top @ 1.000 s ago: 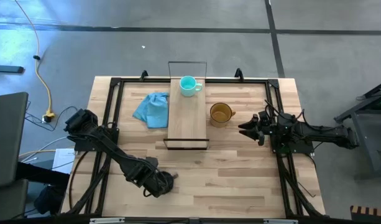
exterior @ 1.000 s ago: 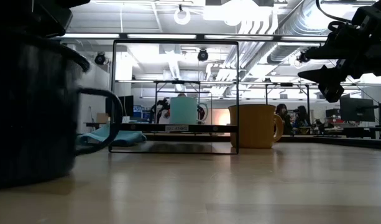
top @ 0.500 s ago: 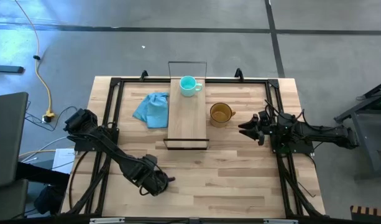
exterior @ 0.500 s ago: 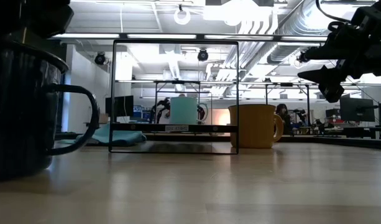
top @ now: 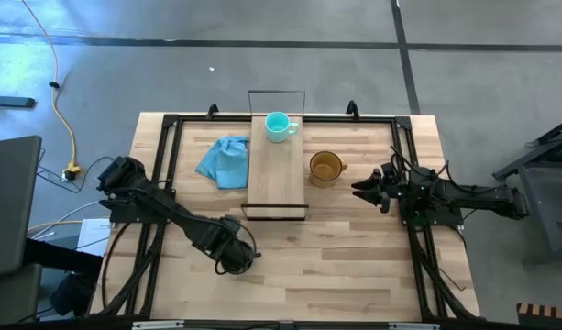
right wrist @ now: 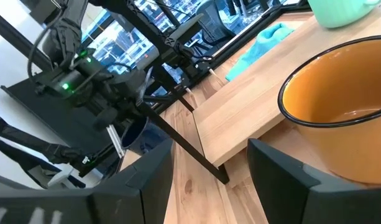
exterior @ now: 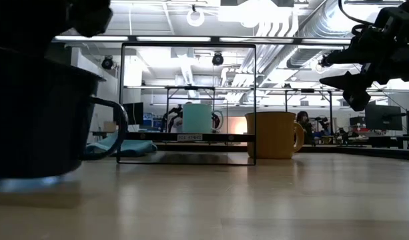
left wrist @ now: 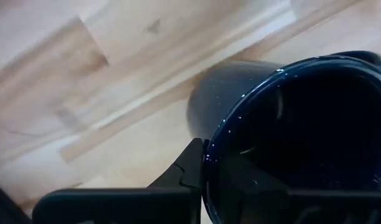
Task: Stack small to large cups/mugs on shelf
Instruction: Put the dark blue mug on the shelf
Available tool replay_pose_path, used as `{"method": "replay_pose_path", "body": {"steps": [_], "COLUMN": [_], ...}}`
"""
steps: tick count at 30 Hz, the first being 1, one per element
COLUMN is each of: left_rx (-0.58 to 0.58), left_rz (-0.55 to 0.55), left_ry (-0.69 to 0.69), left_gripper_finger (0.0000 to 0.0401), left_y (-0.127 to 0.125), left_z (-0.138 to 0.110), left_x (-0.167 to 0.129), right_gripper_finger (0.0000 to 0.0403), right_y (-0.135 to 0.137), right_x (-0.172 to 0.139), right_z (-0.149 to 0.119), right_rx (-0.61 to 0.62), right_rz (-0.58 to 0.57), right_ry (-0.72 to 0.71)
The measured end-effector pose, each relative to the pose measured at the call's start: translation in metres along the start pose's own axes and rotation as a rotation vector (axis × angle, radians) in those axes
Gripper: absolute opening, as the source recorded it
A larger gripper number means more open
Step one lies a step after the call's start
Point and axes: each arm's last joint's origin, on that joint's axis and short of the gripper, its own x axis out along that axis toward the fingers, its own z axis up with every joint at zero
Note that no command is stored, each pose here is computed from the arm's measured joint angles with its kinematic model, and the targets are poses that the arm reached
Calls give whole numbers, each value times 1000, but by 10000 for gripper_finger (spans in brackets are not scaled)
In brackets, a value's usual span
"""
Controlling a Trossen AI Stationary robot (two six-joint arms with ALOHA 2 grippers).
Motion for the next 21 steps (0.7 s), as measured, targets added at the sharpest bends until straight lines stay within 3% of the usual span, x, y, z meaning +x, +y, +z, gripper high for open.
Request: {"method": "replay_pose_path", "body": {"steps": [6,13,21], "left_rx": [70,115,101], "left_rz": [-2,-78,-204], "left_ry": [13,19,-41], "left_gripper_finger": [6,6,6], "left_y": [-3,-8,6], "left_z": [16,35,62], "left_x": [-24,-52,-113], "right_gripper_finger": [195,195,195], "right_y": [0,0,0], "right_x": [0,0,0], "right_z": [0,0,0], "right_rx": [17,18,16], "right_rz": [3,9,12], "right_ry": [4,7,12]}}
